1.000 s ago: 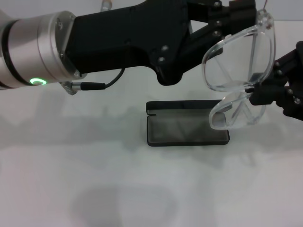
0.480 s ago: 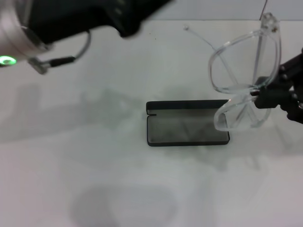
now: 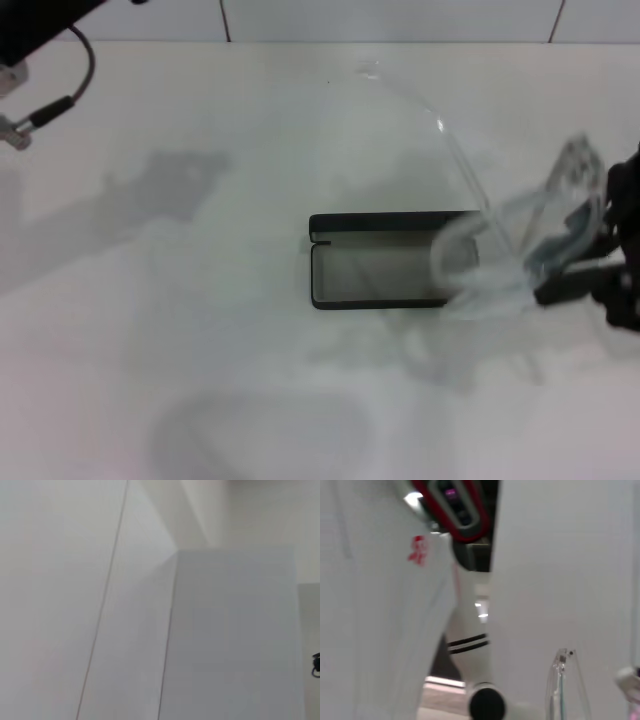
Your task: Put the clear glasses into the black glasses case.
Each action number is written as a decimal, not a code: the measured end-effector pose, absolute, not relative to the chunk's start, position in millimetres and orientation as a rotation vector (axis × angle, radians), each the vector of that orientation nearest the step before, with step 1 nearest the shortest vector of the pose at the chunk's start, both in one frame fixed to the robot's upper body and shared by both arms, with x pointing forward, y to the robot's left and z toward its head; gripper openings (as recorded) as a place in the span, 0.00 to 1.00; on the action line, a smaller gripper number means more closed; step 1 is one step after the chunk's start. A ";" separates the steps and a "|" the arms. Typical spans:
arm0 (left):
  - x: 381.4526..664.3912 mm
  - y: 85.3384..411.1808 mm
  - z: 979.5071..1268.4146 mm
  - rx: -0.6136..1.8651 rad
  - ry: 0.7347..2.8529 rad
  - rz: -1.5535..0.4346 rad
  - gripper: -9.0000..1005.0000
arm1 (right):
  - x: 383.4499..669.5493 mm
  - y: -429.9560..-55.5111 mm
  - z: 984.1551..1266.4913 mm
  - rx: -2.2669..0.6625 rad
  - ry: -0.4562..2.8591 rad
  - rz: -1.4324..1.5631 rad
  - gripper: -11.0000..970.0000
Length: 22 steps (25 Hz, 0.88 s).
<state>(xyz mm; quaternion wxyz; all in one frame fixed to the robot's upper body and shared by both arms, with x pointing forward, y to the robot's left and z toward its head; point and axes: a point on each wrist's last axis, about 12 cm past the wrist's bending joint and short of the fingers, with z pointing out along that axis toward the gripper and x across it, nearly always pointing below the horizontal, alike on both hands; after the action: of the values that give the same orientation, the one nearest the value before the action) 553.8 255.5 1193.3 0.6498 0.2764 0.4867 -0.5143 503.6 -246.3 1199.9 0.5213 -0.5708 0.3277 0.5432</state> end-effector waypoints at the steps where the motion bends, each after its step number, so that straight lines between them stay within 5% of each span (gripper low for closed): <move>1: 555.8 253.8 1190.9 0.622 1.119 -1.175 0.08 | 502.8 -243.7 1202.4 -1.389 0.760 1.295 0.08; 22: 565.6 191.5 1175.6 0.781 1.262 -1.398 0.08 | 516.2 -229.1 1229.1 -1.431 0.531 1.162 0.08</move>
<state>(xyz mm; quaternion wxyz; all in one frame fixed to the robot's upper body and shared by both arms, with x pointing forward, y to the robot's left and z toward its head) 565.6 191.5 1175.6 0.5239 0.3264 0.5273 -0.5839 516.2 -229.1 1229.1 0.5741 -0.6108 0.2268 0.4959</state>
